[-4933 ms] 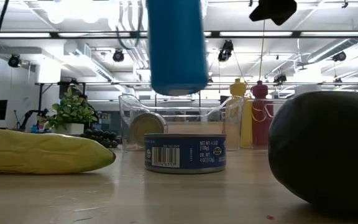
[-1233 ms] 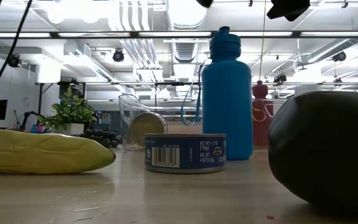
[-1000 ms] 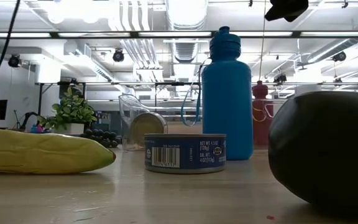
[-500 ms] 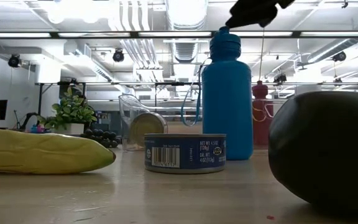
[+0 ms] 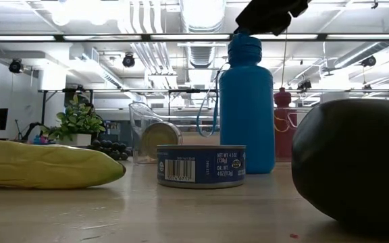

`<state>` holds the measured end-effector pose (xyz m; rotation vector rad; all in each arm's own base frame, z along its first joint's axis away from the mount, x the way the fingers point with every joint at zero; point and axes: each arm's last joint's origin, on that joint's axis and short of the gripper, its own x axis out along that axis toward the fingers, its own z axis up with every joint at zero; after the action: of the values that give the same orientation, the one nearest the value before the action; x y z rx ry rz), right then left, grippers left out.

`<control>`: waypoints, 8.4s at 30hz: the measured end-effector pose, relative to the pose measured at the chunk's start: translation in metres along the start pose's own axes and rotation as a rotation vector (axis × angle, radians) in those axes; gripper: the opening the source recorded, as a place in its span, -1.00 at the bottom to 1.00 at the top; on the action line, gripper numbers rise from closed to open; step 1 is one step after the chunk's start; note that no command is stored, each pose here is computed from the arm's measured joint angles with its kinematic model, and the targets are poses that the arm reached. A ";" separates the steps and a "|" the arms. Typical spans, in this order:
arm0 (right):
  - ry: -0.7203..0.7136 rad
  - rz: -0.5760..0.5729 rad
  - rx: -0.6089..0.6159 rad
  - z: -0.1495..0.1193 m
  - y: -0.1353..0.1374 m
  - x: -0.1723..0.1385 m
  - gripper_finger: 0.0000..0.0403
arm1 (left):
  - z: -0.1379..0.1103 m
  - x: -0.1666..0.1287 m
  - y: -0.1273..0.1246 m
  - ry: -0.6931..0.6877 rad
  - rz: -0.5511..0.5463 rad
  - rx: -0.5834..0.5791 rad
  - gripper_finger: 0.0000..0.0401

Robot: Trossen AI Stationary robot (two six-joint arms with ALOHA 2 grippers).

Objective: Pick & Place Food Item
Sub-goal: Put the blue water bottle into the right transparent bin, then put the transparent water bottle into the right transparent bin

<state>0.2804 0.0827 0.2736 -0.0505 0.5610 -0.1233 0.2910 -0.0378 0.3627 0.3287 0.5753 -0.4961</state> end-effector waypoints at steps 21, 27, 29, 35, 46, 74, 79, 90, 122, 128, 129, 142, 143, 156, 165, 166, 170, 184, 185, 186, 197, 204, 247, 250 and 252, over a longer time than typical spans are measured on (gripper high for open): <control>0.030 0.016 -0.026 -0.011 0.001 0.004 -0.23 | 0.000 0.000 0.000 -0.005 0.002 0.003 -0.52; 0.029 0.015 -0.030 -0.011 0.001 0.004 -0.35 | 0.001 0.000 0.000 -0.006 0.002 0.005 -0.52; 0.028 0.016 -0.030 -0.011 0.001 0.004 -0.38 | 0.001 0.000 0.000 -0.006 0.002 0.005 -0.52; -0.004 0.021 -0.017 -0.008 0.001 0.004 -0.46 | 0.001 0.000 0.000 -0.005 0.002 0.005 -0.52; -0.005 0.021 -0.013 -0.012 0.001 0.006 -0.58 | 0.000 0.000 0.000 -0.005 0.002 0.004 -0.52; -0.001 0.065 -0.015 -0.012 0.003 0.006 -0.67 | 0.000 0.000 0.000 -0.004 0.002 0.004 -0.52; 0.000 0.065 -0.013 -0.012 0.003 0.006 -0.59 | 0.000 0.000 0.000 -0.004 0.002 0.004 -0.52; 0.004 0.066 -0.019 -0.013 0.003 0.006 -0.44 | 0.000 0.000 0.000 -0.004 0.002 0.004 -0.52; -0.004 0.065 -0.017 -0.011 0.001 0.002 -0.76 | 0.000 0.000 0.000 -0.004 0.002 0.002 -0.52; -0.041 0.069 -0.003 -0.003 -0.001 -0.006 -0.75 | 0.000 0.000 0.000 -0.004 0.002 0.002 -0.52; -0.046 0.070 -0.004 -0.001 -0.002 -0.008 -0.75 | 0.000 0.000 0.000 -0.004 0.002 0.001 -0.52; -0.119 0.010 0.035 0.027 -0.020 -0.057 -0.75 | 0.000 0.000 0.000 -0.004 0.002 -0.014 -0.52; -0.112 -0.003 0.035 0.028 -0.023 -0.062 -0.75 | 0.000 0.000 0.000 -0.004 0.002 -0.014 -0.52; -0.114 -0.329 0.154 0.045 -0.057 -0.130 -0.75 | 0.000 0.000 0.000 -0.004 0.002 -0.015 -0.52; -0.117 -0.522 0.309 0.030 -0.084 -0.150 -0.75 | 0.000 0.000 0.000 -0.004 0.002 -0.015 -0.52; -0.111 -0.549 0.325 0.027 -0.087 -0.150 -0.75 | 0.000 0.000 0.000 -0.004 0.002 -0.015 -0.52; -0.093 -0.637 0.376 0.017 -0.102 -0.148 -0.75 | 0.000 0.000 0.000 -0.004 0.002 -0.015 -0.52; 0.030 -0.814 0.529 -0.025 -0.140 -0.118 -0.75 | 0.000 0.000 0.000 -0.004 0.002 -0.016 -0.52; 0.034 -0.814 0.537 -0.026 -0.142 -0.116 -0.75 | 0.000 0.000 0.000 -0.004 0.002 -0.018 -0.52; 0.037 -0.810 0.544 -0.028 -0.143 -0.114 -0.75 | 0.000 0.000 0.000 -0.004 0.002 -0.018 -0.52; 0.074 -0.843 0.560 -0.042 -0.151 -0.102 -0.75 | 0.000 0.000 0.000 -0.004 0.002 -0.022 -0.52; 0.090 -0.848 0.565 -0.055 -0.150 -0.092 -0.75 | 0.000 0.000 0.000 -0.004 0.002 -0.028 -0.52; 0.015 -0.837 0.575 -0.044 -0.151 -0.105 -0.08 | 0.000 0.000 0.000 -0.004 0.001 -0.042 -0.52; 0.008 -0.772 0.546 -0.032 -0.150 -0.111 -0.09 | 0.000 0.000 0.000 -0.004 0.001 -0.045 -0.52; 0.001 -0.730 0.524 -0.024 -0.148 -0.113 -0.11 | 0.000 0.000 0.000 -0.003 0.001 -0.049 -0.52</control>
<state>0.1576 -0.0498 0.3247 0.2588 0.4748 -0.9766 0.2914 -0.0378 0.3629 0.2815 0.5829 -0.4805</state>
